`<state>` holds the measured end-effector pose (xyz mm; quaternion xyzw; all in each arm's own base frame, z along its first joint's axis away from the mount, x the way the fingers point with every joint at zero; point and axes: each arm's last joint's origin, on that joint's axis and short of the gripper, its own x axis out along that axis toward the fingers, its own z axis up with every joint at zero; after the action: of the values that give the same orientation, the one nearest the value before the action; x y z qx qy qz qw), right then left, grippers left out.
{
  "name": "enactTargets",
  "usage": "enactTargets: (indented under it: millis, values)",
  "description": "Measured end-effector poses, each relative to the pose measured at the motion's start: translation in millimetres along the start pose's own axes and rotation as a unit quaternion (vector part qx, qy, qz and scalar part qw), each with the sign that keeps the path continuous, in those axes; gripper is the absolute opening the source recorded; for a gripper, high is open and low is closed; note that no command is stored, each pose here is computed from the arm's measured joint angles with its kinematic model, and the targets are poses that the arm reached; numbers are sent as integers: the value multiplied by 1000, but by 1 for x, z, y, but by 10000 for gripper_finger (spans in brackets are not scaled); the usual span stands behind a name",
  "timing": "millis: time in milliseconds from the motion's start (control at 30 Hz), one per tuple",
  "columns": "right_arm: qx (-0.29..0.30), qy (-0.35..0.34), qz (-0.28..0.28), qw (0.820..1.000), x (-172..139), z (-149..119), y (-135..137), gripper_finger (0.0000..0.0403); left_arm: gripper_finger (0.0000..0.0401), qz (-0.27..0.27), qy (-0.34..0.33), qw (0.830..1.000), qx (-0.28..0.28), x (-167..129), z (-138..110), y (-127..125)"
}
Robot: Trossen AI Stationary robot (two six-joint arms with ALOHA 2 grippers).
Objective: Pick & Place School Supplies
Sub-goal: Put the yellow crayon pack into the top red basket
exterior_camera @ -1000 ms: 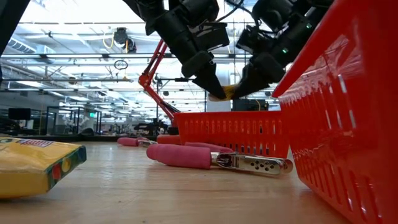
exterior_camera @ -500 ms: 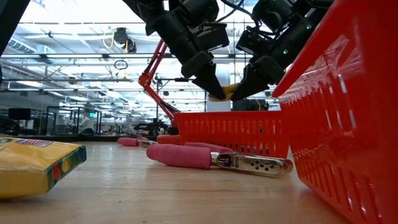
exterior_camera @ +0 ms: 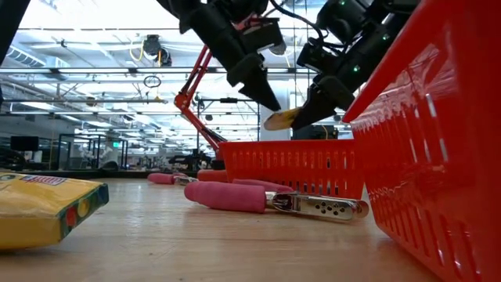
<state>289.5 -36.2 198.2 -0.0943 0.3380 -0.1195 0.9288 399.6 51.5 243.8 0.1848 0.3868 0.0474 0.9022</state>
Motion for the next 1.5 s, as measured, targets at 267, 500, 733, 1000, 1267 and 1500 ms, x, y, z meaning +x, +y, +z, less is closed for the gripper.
enactTargets:
  millis: [267,500,733,1000,1267,1500]
  values:
    - [24,1,-45,999,3,-2,-22,69,255,31,-29,999,-16,-60,9,21]
    - [62,3,-81,995,7,-10,-61,68,256,28,-100,994,-19,-111,-2,16]
    - [117,9,-123,985,5,-26,-108,67,257,44,-151,986,-55,-123,-44,0]
    - [174,8,-76,982,22,-35,-141,67,257,22,-152,986,-71,-112,-69,-18]
    - [174,140,-100,970,65,-23,-158,67,257,9,-141,987,-71,-112,-71,-26]
    - [176,153,-114,966,67,-22,-157,67,257,9,-134,989,-67,-111,-72,-27]
